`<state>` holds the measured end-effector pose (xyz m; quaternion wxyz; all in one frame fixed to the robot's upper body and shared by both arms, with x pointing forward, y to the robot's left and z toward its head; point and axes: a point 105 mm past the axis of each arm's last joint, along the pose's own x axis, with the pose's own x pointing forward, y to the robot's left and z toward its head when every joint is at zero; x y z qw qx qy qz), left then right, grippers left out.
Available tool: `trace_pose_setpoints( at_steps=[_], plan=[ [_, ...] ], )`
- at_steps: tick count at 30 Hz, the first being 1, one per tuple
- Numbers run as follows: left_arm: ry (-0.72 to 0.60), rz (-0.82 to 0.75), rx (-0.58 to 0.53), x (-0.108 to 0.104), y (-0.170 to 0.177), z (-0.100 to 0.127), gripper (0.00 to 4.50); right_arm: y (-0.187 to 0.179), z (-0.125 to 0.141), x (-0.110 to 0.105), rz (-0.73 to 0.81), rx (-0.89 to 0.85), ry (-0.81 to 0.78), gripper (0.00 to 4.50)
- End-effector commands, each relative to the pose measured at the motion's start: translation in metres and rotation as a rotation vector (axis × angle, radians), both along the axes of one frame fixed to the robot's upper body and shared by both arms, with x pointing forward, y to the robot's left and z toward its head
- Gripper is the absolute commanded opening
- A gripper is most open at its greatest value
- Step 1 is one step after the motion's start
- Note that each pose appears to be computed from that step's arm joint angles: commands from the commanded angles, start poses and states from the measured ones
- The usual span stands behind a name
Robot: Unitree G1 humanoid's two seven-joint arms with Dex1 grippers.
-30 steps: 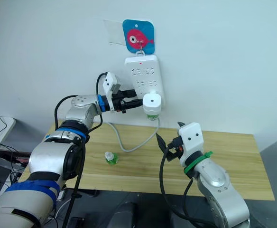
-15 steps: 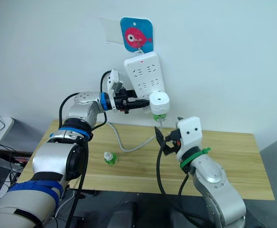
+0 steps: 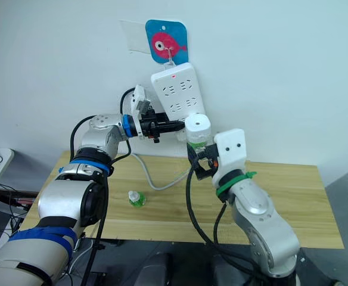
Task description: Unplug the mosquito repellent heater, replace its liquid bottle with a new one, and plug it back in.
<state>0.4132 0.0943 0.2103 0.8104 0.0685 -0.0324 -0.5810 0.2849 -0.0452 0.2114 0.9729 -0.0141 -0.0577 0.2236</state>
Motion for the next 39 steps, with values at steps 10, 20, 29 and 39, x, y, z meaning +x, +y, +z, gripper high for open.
trace_pose_setpoints(
  at_steps=[10, 20, 29, 39],
  plan=[
    [-0.043, -0.010, 0.011, -0.001, -0.002, 0.008, 1.34, 0.008, 0.009, 0.019, -0.088, -0.004, -0.040, 4.50],
    [-0.051, -0.022, 0.022, -0.003, -0.003, 0.007, 1.34, 0.013, 0.018, 0.028, -0.100, 0.044, -0.070, 4.50],
    [-0.054, -0.031, 0.028, -0.003, -0.005, 0.006, 1.34, 0.012, 0.020, 0.033, -0.107, 0.057, -0.081, 4.32],
    [-0.055, -0.031, 0.036, -0.004, -0.004, 0.004, 1.34, 0.013, 0.023, 0.032, -0.092, 0.057, -0.103, 2.92]
  ],
)
